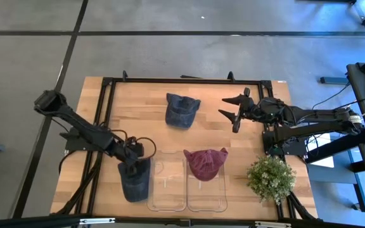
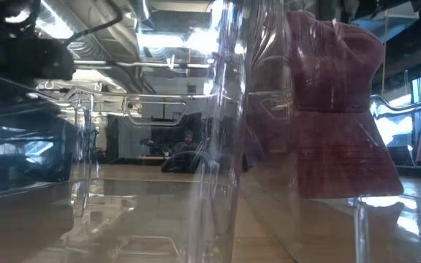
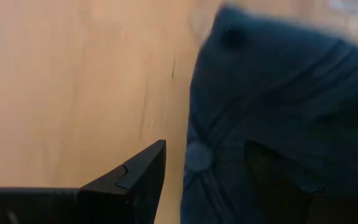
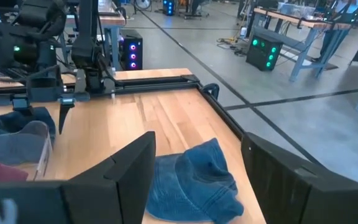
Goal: Pick & Place hat
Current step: Put the bottom black cap into the left transparent bin
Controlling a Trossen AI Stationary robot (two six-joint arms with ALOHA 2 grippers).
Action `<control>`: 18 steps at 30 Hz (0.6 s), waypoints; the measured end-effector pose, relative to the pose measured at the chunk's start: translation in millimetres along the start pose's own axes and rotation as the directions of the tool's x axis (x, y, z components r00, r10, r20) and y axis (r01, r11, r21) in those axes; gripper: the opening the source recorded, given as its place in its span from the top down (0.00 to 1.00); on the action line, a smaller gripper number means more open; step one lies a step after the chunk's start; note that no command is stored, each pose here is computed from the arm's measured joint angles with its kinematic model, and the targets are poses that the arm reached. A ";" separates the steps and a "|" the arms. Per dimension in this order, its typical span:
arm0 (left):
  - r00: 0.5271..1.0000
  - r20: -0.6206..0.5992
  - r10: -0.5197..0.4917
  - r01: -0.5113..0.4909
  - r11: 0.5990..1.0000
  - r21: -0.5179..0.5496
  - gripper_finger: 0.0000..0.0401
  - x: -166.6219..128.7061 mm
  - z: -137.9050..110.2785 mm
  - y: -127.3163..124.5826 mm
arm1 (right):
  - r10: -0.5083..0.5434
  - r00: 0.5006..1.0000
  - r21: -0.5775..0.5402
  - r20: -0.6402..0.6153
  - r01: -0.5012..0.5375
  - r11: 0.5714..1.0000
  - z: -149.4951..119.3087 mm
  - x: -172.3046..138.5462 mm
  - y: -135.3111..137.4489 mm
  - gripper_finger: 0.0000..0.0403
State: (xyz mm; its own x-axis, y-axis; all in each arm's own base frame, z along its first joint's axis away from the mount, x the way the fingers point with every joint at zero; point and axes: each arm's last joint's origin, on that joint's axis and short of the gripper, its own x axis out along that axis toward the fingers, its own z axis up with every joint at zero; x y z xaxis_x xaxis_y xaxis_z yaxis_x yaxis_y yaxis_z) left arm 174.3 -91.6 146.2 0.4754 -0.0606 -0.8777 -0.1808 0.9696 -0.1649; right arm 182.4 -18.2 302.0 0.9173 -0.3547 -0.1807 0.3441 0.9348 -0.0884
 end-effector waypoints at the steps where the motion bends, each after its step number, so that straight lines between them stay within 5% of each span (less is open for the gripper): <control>1: 1.000 -0.017 0.009 -0.009 1.000 -0.006 0.48 2.7 -2.0 -0.8 | 0.000 1.000 -0.001 -0.002 0.000 1.000 -0.2 0.0 0.0 0.41; 10: 0.992 -0.106 0.073 -0.076 0.997 -0.033 0.52 21.2 -10.0 -2.7 | 0.000 1.000 -0.007 -0.014 -0.001 1.000 -1.4 0.3 0.1 0.41; 18: 0.990 -0.088 0.111 -0.114 0.993 -0.030 0.68 22.5 -10.7 -1.0 | 0.001 0.999 -0.017 -0.045 -0.001 1.000 -4.4 0.9 0.4 0.41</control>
State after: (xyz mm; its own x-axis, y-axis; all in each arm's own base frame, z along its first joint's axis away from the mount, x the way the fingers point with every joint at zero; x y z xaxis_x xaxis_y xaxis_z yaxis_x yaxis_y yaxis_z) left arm 175.9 -96.5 121.8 0.3746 0.0270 -0.9268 -0.2599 0.9626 -0.0770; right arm 182.4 -18.2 297.4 0.9077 -0.3546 -0.2244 0.3392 0.9348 -0.1049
